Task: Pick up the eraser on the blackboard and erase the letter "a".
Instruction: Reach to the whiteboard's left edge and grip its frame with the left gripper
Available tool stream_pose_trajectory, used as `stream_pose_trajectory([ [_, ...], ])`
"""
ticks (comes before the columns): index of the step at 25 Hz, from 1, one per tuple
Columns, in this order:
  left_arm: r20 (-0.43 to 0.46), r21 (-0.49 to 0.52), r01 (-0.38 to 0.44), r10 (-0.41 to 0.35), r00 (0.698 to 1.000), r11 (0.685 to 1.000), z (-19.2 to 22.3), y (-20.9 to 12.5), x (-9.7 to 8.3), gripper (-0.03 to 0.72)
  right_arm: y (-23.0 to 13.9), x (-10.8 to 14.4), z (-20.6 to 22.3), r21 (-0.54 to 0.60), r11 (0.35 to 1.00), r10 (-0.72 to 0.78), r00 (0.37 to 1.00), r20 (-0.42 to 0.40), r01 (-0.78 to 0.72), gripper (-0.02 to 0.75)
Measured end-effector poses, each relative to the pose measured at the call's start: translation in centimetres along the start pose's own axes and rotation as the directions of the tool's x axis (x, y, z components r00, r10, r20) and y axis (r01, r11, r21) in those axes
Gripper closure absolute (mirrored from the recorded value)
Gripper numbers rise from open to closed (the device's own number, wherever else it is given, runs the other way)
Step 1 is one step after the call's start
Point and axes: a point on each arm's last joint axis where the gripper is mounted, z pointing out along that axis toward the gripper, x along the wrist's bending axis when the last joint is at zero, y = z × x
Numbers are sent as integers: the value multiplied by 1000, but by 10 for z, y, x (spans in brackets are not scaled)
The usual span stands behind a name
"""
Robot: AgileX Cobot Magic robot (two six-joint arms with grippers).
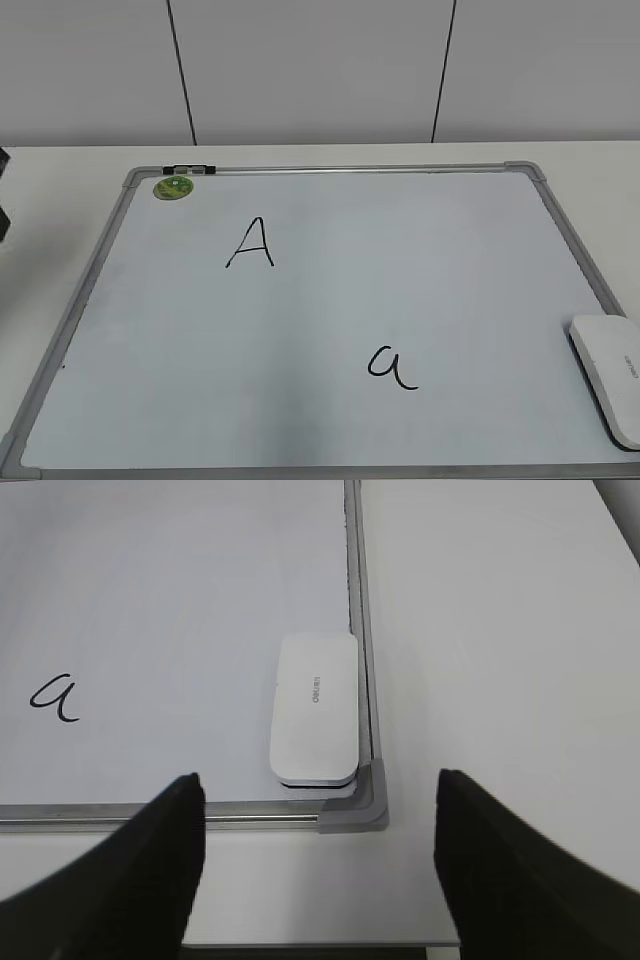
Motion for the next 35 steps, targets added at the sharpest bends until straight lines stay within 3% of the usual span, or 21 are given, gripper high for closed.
stream_pose_trajectory([
  [6,-7,96,14,-14,1000,995,40,22,3,445,0,0,0,0,1000,0,1000,0,0,205],
  [15,-47,120,-13,19,999,993,73,69,7,444,0,0,0,0,1000,0,1000,0,0,206],
  [19,-49,186,-3,12,999,983,97,84,9,444,0,0,0,0,1000,0,1000,0,0,205],
  [27,-57,297,13,4,998,955,145,82,16,444,0,0,0,0,1000,0,1000,0,0,206],
  [35,-59,326,25,-6,998,945,170,79,19,444,0,0,0,0,1000,0,1000,0,0,205],
])
